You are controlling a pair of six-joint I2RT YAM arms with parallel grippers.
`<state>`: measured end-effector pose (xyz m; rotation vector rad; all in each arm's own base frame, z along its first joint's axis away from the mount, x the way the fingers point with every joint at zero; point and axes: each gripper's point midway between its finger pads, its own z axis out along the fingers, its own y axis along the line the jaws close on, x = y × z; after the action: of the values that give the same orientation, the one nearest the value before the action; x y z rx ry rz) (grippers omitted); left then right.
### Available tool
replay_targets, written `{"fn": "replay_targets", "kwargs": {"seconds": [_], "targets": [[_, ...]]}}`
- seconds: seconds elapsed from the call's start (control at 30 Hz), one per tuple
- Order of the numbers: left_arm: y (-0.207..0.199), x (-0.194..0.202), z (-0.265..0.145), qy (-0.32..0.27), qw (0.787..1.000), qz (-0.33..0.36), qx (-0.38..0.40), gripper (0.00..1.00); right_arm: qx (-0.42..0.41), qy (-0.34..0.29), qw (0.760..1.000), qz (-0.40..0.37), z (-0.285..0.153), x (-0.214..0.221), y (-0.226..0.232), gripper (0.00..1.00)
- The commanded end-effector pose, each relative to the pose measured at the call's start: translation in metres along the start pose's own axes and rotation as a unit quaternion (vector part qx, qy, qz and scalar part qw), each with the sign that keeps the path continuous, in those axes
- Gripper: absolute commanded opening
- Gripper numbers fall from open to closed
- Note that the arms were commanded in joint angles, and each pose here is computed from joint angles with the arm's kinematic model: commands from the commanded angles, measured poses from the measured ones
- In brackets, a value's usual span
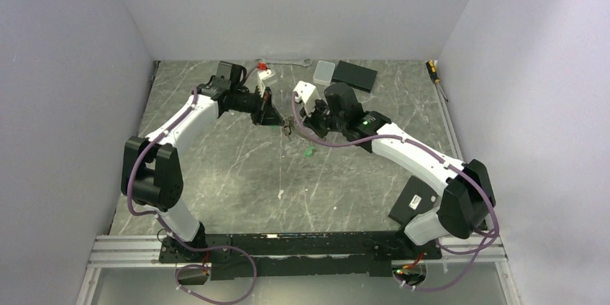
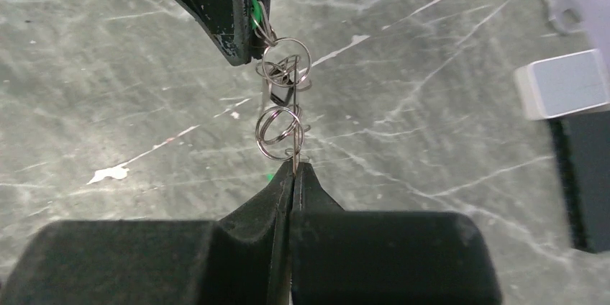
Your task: Remove the keys from the keyring
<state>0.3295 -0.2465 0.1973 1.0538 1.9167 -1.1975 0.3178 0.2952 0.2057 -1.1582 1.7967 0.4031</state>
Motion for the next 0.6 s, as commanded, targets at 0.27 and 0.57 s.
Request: {"fn": "replay_targets", "kwargs": {"seconds": [0.27,0.57], "targets": [[-0.022,-0.004,0.006,0.039,0.997,0.071,0.008,0.00,-0.085,-0.074,0.990,0.090,-0.014,0.005,0.020,0.10],[-0.035,0.010,0.014,0.067,0.993,0.094,0.025,0.00,-0.146,-0.077,0.983,0.085,-0.029,0.015,0.029,0.47]]}}
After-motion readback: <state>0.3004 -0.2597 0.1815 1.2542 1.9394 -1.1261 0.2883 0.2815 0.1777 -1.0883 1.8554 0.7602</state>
